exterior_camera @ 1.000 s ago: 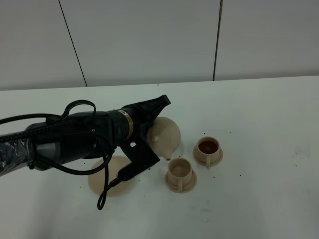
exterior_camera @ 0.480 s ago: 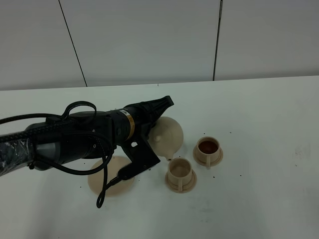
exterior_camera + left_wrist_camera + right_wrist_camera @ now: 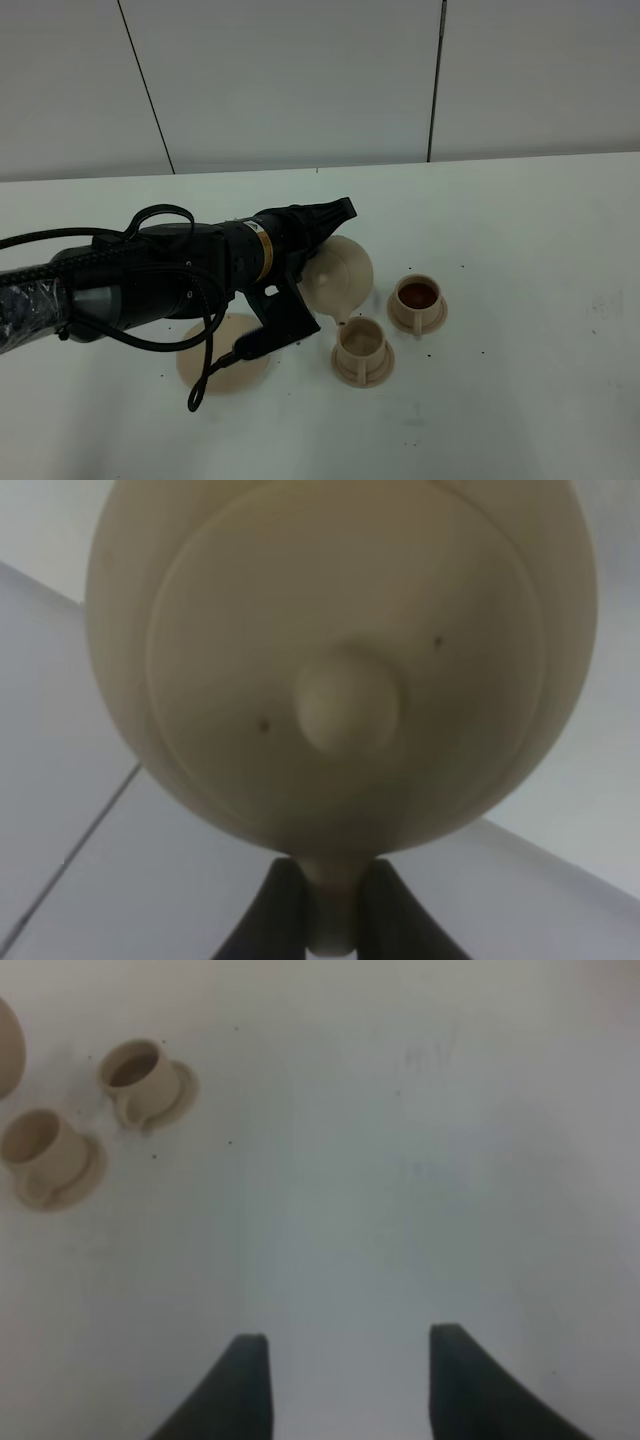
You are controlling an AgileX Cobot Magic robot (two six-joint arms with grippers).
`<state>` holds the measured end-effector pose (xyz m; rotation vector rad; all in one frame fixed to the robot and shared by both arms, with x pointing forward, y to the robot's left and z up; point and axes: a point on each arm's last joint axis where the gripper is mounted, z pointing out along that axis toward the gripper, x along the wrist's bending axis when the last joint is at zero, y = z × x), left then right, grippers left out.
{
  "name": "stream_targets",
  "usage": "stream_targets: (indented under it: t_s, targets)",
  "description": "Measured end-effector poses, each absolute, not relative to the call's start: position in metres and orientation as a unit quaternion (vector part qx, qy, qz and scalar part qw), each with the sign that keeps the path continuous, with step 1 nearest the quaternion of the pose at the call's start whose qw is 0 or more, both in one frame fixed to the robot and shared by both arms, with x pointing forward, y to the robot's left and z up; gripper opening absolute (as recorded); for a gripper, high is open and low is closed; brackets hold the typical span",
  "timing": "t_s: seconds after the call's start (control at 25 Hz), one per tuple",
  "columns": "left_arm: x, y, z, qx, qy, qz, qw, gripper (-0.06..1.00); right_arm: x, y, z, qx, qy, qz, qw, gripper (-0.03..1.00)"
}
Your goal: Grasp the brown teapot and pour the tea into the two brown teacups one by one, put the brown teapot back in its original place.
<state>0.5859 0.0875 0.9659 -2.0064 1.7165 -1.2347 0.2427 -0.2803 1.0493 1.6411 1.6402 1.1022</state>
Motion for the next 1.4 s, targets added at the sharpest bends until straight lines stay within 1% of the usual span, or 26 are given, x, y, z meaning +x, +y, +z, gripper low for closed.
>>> stream_targets:
  t_s: [0.28, 0.72, 1.04, 1.4]
  targets:
    - [0.586, 0.087, 0.966, -0.661, 0.611, -0.418, 0.126, 0.17, 0.243, -0.280, 1.049, 0.613, 0.613, 0.412, 0.283, 0.36]
    - [0.585, 0.085, 0.967, -0.652, 0.618, -0.423, 0.117, 0.17, 0.243, -0.280, 1.049, 0.613, 0.613, 0.412, 0.283, 0.36]
    - [0.591, 0.080, 0.977, -0.643, 0.616, -0.440, 0.119, 0.17, 0.243, -0.280, 1.049, 0.613, 0.613, 0.412, 0.283, 0.36]
    - [0.592, 0.076, 0.966, -0.622, 0.643, -0.430, 0.119, 0.17, 0.243, -0.280, 1.049, 0.613, 0.613, 0.412, 0.283, 0.36]
